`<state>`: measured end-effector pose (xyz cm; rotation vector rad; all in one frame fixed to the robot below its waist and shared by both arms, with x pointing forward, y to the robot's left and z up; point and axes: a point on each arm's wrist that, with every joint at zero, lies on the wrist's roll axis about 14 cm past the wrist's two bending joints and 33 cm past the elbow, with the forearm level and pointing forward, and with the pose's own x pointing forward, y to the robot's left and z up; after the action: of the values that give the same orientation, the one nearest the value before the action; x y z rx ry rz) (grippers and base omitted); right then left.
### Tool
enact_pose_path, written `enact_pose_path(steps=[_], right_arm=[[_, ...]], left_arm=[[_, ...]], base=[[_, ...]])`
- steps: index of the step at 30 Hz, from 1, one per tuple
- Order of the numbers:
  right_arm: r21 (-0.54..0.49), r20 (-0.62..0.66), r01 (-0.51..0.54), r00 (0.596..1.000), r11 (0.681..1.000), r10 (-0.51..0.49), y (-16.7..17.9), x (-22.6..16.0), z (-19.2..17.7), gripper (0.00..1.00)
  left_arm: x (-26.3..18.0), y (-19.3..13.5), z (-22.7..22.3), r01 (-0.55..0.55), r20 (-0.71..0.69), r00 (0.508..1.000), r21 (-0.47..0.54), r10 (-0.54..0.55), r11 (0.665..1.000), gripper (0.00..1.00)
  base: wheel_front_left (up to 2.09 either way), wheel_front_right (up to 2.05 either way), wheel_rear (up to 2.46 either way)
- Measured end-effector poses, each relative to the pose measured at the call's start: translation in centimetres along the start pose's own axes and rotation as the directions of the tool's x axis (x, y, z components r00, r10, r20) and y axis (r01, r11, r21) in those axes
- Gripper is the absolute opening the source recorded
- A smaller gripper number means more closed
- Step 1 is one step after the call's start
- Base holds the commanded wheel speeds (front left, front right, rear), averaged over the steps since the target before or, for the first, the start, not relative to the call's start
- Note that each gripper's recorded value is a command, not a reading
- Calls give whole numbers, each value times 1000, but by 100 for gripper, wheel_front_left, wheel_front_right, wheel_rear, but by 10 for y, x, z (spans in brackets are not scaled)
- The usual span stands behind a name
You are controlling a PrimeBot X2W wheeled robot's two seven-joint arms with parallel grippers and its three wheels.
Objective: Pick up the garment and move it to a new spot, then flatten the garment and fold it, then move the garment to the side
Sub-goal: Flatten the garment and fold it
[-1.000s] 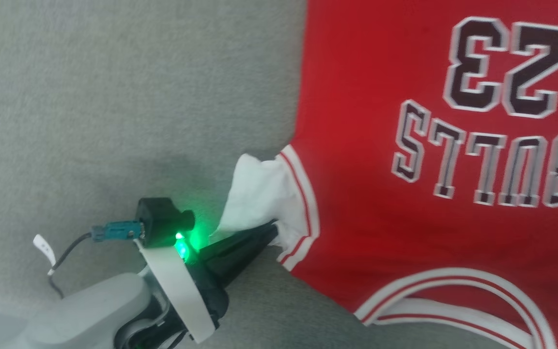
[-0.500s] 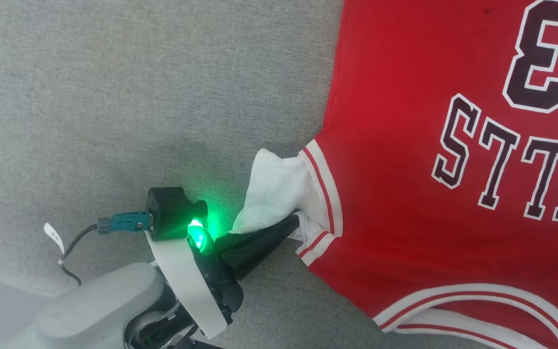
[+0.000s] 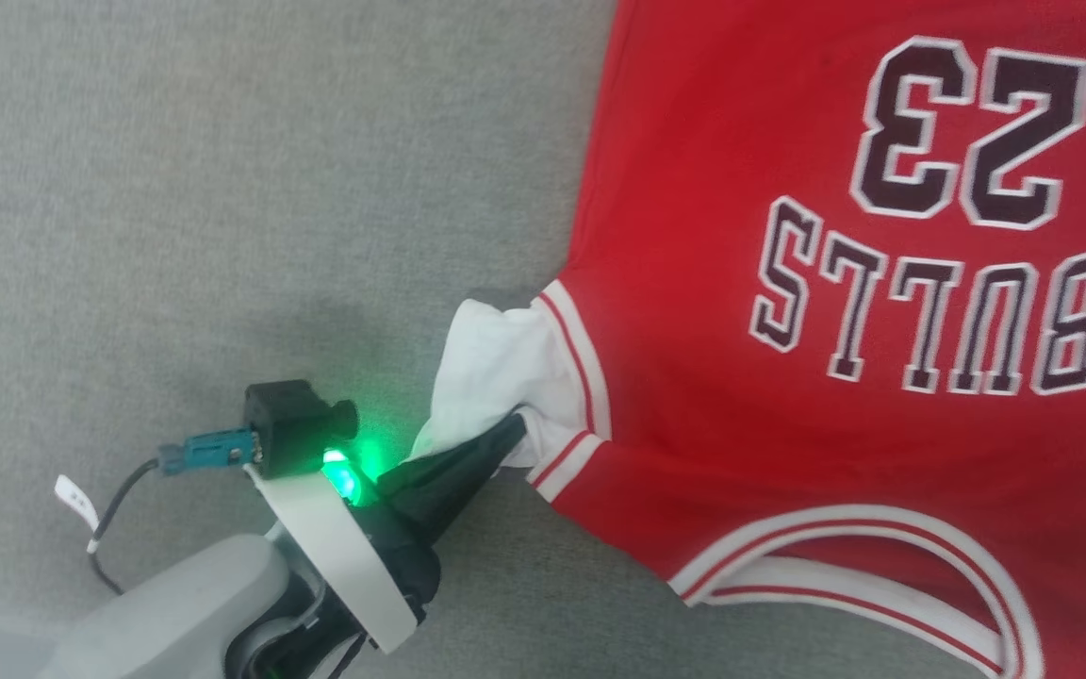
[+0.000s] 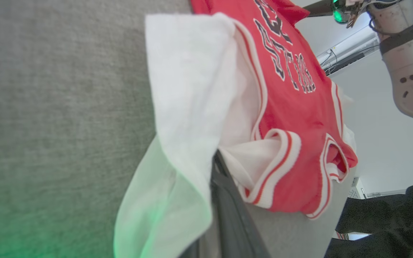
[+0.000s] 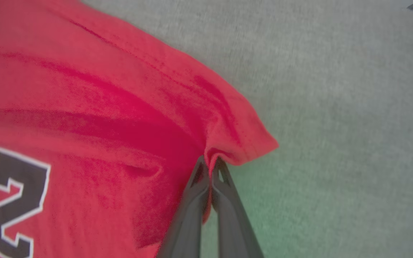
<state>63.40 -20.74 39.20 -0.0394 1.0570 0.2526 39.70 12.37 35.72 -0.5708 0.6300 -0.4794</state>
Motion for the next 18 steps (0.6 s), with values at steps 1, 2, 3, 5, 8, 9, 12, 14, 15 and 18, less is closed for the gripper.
enact_pose_path(steps=[1,2,3,5,8,9,12,14,15,18], right_arm=[[-2,-3,-12,1000,1000,12,-1,-9,-8,0],[-10,-5,-21,1000,1000,21,-2,-18,-16,0],[-12,-9,-26,1000,1000,26,-4,-27,-25,0],[-17,-38,-50,998,999,49,-7,-52,-61,0],[-5,-102,-85,991,996,84,-3,-71,-110,0],[-4,-129,-98,987,995,97,0,-77,-128,0],[14,-193,-124,973,992,125,10,-96,-177,0],[26,-236,-146,960,989,148,20,-106,-207,0],[34,-254,-162,953,986,165,28,-110,-221,0],[64,-306,-210,926,976,219,50,-122,-258,0]], left_arm=[[-2,0,3,-7,12,1000,2,7,1000,0],[-3,0,5,-10,22,1000,3,10,1000,0],[-5,-1,7,-12,31,999,5,12,1000,0],[-9,-4,12,-17,54,998,10,17,1000,0],[-10,-6,16,-18,70,997,22,16,1000,0],[-11,-6,16,-17,74,997,24,15,1000,0],[-11,-9,20,-13,85,996,44,9,999,0],[-10,-11,23,-8,96,995,50,3,999,0],[-10,-12,25,-4,102,995,54,-1,999,0],[-11,-14,27,-3,112,994,56,-4,998,0]], base=[[0,0,0],[0,0,0],[0,0,0],[0,0,0],[0,0,0],[0,0,0],[0,0,0],[0,0,0],[0,0,0],[0,0,0]])
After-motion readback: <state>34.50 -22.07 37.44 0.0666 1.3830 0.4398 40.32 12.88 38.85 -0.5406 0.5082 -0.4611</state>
